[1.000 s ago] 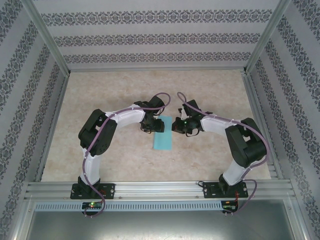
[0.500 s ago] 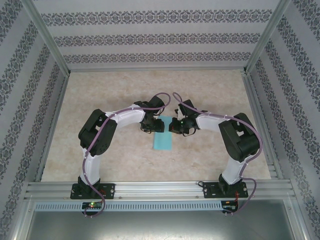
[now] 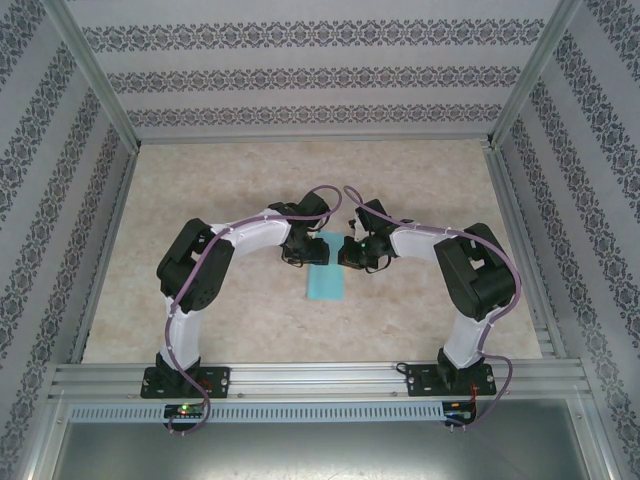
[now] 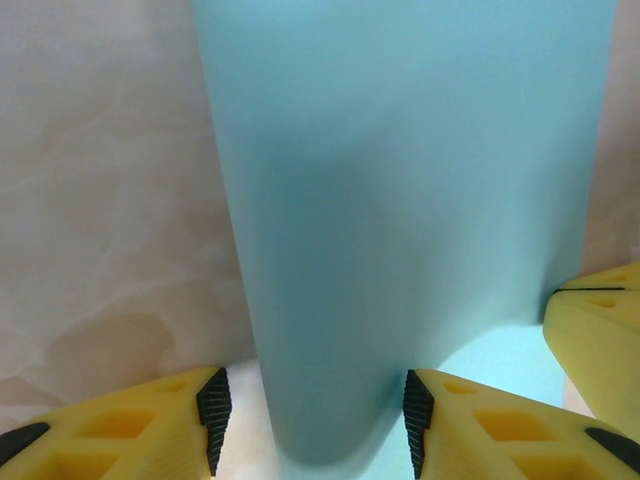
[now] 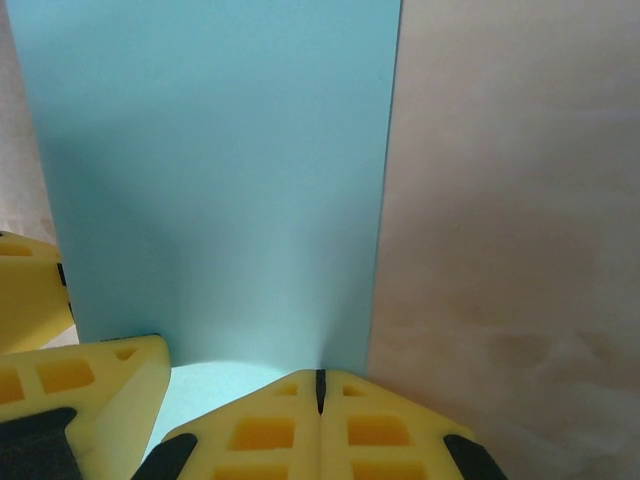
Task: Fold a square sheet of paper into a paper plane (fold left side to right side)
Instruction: Hold the square sheet of paper at the center of the table, then first fold the square sheet of paper in half at the center of the table.
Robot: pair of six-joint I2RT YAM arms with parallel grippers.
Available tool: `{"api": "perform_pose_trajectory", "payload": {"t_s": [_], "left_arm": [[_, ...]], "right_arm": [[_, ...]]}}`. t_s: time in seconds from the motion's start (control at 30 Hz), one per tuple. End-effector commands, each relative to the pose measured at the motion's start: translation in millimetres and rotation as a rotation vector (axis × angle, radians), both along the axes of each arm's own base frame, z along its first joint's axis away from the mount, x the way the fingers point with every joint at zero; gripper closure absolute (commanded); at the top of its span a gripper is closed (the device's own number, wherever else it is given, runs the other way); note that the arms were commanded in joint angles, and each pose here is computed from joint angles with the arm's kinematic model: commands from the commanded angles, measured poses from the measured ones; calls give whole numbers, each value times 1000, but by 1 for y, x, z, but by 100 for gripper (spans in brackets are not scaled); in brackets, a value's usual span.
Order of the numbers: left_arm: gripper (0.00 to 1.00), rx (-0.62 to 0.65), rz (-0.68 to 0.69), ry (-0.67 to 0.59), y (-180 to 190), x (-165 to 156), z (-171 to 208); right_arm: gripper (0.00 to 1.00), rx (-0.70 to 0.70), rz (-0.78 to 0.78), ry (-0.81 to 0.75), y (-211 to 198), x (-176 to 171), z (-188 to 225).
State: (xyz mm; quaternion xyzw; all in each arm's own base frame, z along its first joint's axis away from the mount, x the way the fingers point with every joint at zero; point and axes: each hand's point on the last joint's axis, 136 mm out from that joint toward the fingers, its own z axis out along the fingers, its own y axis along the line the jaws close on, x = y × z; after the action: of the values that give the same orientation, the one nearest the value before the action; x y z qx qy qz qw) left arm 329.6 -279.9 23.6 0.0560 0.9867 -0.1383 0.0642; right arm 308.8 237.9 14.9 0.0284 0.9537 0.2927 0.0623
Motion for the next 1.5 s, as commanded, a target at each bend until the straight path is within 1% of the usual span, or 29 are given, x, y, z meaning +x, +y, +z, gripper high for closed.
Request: {"api": "perform_pose_trajectory", "payload": {"t_s": [0.0, 0.23, 0.4, 0.43, 0.5, 0.6, 0.7, 0.77, 1.0, 1.1, 1.2, 1.47], "left_arm": [[45, -5, -47, -42, -8, -2, 13], [41, -79, -11, -153, 0, 16, 67], [35, -142, 41, -246, 14, 22, 101], [36, -162, 47, -265, 15, 22, 108], [39, -222, 37, -277, 12, 20, 118], [50, -336, 4, -250, -4, 14, 123], [60, -439, -19, -196, -22, 9, 120], [65, -487, -18, -170, -30, 8, 115], [74, -523, 6, -67, -42, 6, 75], [75, -541, 4, -42, -47, 6, 64], [75, -528, 7, -21, -46, 5, 52], [76, -395, 12, 12, -30, 1, 14]], "right_arm": [[100, -105, 22, 92, -14, -25, -32], [100, -105, 26, 96, -14, -26, -33], [100, -105, 27, 96, -14, -26, -33], [100, -107, 27, 96, -14, -26, -34], [100, -107, 26, 95, -14, -26, -33], [100, -113, 28, 91, -15, -25, -33], [100, -114, 29, 91, -15, -25, -33], [100, -115, 30, 91, -14, -25, -32], [100, -126, 34, 90, -16, -25, -31], [100, -127, 34, 89, -15, -25, -31], [100, -130, 34, 93, -15, -25, -32], [100, -152, 41, 101, -18, -27, -33]]}}
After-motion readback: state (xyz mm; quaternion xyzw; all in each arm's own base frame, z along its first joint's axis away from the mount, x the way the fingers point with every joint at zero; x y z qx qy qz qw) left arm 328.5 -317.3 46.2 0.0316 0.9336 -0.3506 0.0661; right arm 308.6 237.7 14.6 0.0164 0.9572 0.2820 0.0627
